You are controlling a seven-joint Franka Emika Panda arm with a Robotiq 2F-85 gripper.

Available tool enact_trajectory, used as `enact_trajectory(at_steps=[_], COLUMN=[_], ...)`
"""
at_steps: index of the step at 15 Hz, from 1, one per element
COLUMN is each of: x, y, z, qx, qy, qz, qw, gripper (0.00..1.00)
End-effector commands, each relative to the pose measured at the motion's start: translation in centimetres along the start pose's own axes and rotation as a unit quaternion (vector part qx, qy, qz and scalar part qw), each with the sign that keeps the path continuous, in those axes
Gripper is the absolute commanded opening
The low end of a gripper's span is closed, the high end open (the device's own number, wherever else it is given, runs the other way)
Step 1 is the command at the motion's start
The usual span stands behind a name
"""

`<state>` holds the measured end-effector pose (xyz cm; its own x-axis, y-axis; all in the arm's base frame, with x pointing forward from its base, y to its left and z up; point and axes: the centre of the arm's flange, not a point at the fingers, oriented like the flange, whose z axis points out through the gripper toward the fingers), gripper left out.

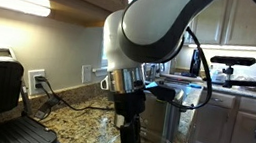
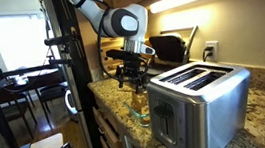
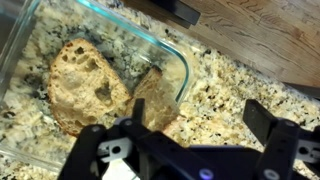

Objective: Put a slice of bread in the left slot of the toaster

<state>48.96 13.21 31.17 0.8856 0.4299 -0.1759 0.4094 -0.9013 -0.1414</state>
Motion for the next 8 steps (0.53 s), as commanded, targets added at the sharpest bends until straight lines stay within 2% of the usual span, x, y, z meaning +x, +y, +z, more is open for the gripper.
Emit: enact_trajectory(at_steps=[1,8], x=[0.6,1.32], y=[0.74,1.58], z=[0.32,1.11], qx=[0.008,0.012], qy=[0.013,0.011], qz=[0.012,0.018], qw=[0.9998,0.9997], gripper=[1.0,1.0])
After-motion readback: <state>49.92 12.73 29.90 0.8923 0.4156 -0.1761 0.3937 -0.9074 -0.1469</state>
